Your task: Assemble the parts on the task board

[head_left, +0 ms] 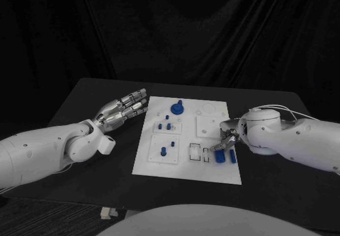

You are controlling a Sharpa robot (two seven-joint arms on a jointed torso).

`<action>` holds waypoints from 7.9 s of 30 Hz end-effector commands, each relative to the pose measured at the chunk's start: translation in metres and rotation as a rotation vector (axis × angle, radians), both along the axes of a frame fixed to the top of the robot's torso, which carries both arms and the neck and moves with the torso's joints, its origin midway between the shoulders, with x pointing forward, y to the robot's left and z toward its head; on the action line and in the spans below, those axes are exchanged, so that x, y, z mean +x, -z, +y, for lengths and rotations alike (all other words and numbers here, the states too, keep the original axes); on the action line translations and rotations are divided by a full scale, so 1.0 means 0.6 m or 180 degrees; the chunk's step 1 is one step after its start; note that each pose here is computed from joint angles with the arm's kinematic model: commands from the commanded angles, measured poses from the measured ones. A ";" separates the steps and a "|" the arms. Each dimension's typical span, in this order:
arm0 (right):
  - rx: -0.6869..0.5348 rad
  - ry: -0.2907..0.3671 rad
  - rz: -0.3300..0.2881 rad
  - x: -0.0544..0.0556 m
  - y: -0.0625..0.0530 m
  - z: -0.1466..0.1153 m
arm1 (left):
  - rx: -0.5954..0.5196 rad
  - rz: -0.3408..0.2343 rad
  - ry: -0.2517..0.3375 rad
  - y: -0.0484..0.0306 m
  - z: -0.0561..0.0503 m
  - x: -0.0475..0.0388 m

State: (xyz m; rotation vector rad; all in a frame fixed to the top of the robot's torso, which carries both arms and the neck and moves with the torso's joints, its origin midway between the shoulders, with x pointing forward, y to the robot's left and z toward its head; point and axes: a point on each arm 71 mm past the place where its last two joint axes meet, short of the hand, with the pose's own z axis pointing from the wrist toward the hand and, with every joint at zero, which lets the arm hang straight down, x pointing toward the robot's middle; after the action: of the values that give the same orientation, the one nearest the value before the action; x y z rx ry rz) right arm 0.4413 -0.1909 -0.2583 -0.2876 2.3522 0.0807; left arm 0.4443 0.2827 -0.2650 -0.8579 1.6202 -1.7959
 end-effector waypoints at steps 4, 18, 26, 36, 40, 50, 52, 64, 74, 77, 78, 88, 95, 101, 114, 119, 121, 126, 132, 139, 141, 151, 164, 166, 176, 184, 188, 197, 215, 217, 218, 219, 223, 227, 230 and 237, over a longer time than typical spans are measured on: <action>0.0077 0.0123 -0.0012 -0.001 0.005 -0.001 | -0.0270 -0.0242 0.0005 -0.012 -0.001 -0.002; 0.0309 0.0312 0.0031 -0.002 0.008 -0.005 | -0.0268 -0.0257 -0.0015 -0.012 0.001 -0.002; 0.0661 0.0667 0.0228 -0.004 0.003 -0.018 | -0.0264 -0.0254 -0.0017 -0.011 0.001 -0.002; 0.1052 0.1026 0.0470 0.003 -0.020 -0.021 | -0.0261 -0.0248 -0.0013 -0.010 0.000 -0.001; 0.1165 0.1126 0.0581 0.003 -0.021 -0.017 | -0.0260 -0.0246 -0.0012 -0.009 -0.001 -0.001; 0.1417 0.1375 0.0800 0.003 -0.018 -0.007 | -0.0253 -0.0240 -0.0013 -0.009 0.000 -0.001; 0.1446 0.1402 0.0837 0.002 -0.017 -0.004 | -0.0253 -0.0239 -0.0012 -0.009 0.000 -0.001; 0.1481 0.1436 0.0954 -0.001 0.002 0.015 | -0.0256 -0.0234 -0.0005 -0.009 -0.001 -0.001; 0.1470 0.1416 0.0966 -0.002 0.012 0.030 | -0.0258 -0.0225 0.0003 -0.008 -0.001 -0.001; 0.1467 0.1402 0.0972 -0.002 0.012 0.034 | -0.0260 -0.0223 0.0006 -0.007 -0.001 -0.001; 0.1466 0.1397 0.0975 -0.002 0.013 0.035 | -0.0260 -0.0222 0.0007 -0.007 -0.001 -0.001; 0.1462 0.1379 0.0983 -0.002 0.014 0.040 | -0.0262 -0.0215 0.0013 -0.006 -0.001 -0.001; 0.1444 0.1354 0.0979 -0.002 0.015 0.042 | -0.0262 -0.0208 0.0017 -0.006 -0.002 -0.002; 0.1434 0.1337 0.0988 -0.003 0.015 0.043 | -0.0263 -0.0203 0.0021 -0.005 -0.002 -0.002; 0.1398 0.1291 0.0994 -0.003 0.017 0.046 | -0.0262 -0.0193 0.0026 -0.004 -0.003 -0.002; 0.1384 0.1271 0.1001 -0.004 0.018 0.046 | -0.0261 -0.0189 0.0028 -0.003 -0.003 -0.002; 0.1375 0.1258 0.0989 -0.004 0.018 0.046 | -0.0262 -0.0188 0.0030 -0.003 -0.003 -0.002; 0.1371 0.1240 0.0903 -0.003 0.016 0.044 | -0.0263 -0.0183 0.0035 -0.002 -0.004 -0.002; 0.1476 0.1355 0.0688 -0.003 0.007 0.026 | -0.0260 -0.0181 0.0031 -0.002 -0.002 -0.003; 0.1530 0.1355 0.0488 0.009 -0.043 -0.004 | -0.0248 -0.0181 0.0012 -0.002 0.002 -0.004; 0.1481 0.1293 0.0485 0.014 -0.065 -0.016 | -0.0243 -0.0180 0.0009 -0.002 0.002 -0.003; 0.0934 0.0914 0.0200 0.027 -0.099 -0.052 | -0.0238 -0.0173 0.0012 -0.001 0.001 -0.003; 0.0069 0.0455 -0.0080 0.032 -0.086 -0.082 | -0.0241 -0.0150 0.0041 0.000 -0.002 -0.002; 0.0008 0.0432 -0.0034 0.028 -0.078 -0.085 | -0.0241 -0.0149 0.0042 0.000 -0.002 -0.002; -0.0040 0.0454 0.0082 0.017 -0.049 -0.092 | -0.0247 -0.0154 0.0040 -0.001 -0.001 -0.002; 0.0019 0.0511 0.0165 0.010 -0.030 -0.093 | -0.0249 -0.0154 0.0041 0.000 -0.001 -0.002; 0.0040 0.0522 0.0184 0.008 -0.027 -0.092 | -0.0248 -0.0152 0.0041 0.000 0.000 -0.002; 0.0057 0.0534 0.0214 0.005 -0.019 -0.090 | -0.0250 -0.0152 0.0042 0.001 0.000 -0.002; 0.0084 0.0566 0.0332 -0.004 0.005 -0.087 | -0.0250 -0.0142 0.0046 0.002 0.000 -0.003; 0.0094 0.0571 0.0345 -0.005 0.008 -0.086 | -0.0250 -0.0142 0.0045 0.002 0.000 -0.003; 0.0101 0.0575 0.0354 -0.005 0.009 -0.085 | -0.0249 -0.0141 0.0044 0.002 0.000 -0.003; 0.0103 0.0576 0.0357 -0.005 0.010 -0.085 | -0.0249 -0.0141 0.0044 0.002 0.000 -0.003; 0.0119 0.0585 0.0376 -0.006 0.013 -0.083 | -0.0249 -0.0139 0.0045 0.002 0.000 -0.003; 0.0140 0.0594 0.0394 -0.008 0.015 -0.081 | -0.0252 -0.0138 0.0048 0.003 0.000 -0.003; 0.0173 0.0600 0.0408 -0.009 0.016 -0.078 | -0.0253 -0.0135 0.0051 0.003 0.000 -0.003; 0.0344 0.0667 0.0411 -0.011 0.015 -0.067 | -0.0251 -0.0125 0.0054 0.004 0.000 -0.004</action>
State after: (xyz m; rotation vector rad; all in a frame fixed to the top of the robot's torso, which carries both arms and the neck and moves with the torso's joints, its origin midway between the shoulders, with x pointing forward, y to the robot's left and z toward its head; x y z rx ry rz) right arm 0.4364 -0.2329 -0.2652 -0.0433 2.4825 0.1060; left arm 0.4425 0.2830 -0.2738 -0.8741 1.6410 -1.8101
